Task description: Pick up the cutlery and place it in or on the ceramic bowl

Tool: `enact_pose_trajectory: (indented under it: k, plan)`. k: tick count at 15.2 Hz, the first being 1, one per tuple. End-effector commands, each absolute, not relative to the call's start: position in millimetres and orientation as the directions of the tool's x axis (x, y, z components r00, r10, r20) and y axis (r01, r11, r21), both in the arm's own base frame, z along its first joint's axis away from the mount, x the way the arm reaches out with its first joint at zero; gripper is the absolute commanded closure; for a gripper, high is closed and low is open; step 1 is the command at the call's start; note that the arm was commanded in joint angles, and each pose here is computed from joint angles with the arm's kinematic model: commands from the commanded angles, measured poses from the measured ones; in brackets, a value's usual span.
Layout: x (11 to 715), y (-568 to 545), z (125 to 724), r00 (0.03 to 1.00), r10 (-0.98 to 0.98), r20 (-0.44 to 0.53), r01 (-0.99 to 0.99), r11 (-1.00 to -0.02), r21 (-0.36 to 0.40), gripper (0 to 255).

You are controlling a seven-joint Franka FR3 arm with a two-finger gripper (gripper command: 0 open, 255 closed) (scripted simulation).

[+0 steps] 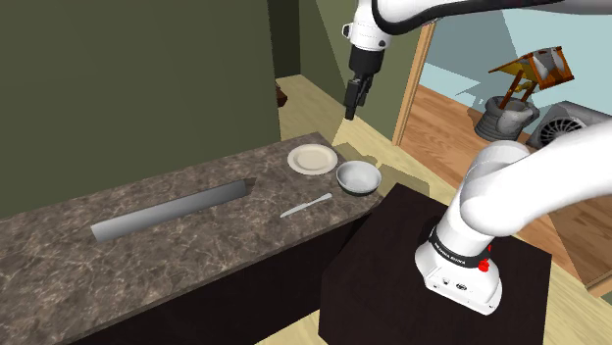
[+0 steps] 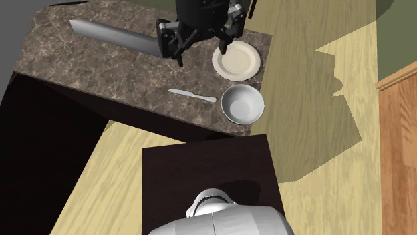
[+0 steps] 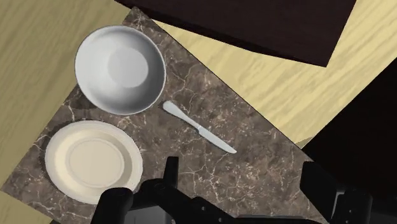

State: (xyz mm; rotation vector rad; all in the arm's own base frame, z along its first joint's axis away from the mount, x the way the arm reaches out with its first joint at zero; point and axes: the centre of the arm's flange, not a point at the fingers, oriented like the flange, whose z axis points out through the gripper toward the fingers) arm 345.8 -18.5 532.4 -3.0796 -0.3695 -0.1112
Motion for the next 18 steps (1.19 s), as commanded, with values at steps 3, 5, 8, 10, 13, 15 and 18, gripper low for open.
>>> enact_pose_trajectory:
  k: [3, 5, 8, 10, 13, 15, 18]
  plan:
    - [371, -16, 484, 0.931, 0.357, 0.07, 0.359, -0.933, -0.018, 0]
    - [382, -14, 460, 0.908, 0.415, 0.066, 0.416, -0.909, -0.013, 0]
    - [398, -11, 423, 0.865, 0.498, 0.059, 0.499, -0.866, -0.007, 0]
    - [408, -8, 399, 0.833, 0.551, 0.054, 0.552, -0.834, -0.003, 0]
    - [423, -3, 362, 0.778, 0.627, 0.046, 0.628, -0.779, 0.002, 0]
    - [432, 1, 337, 0.737, 0.674, 0.041, 0.675, -0.738, 0.006, 0]
    - [446, 8, 300, 0.671, 0.741, 0.032, 0.741, -0.672, 0.01, 0]
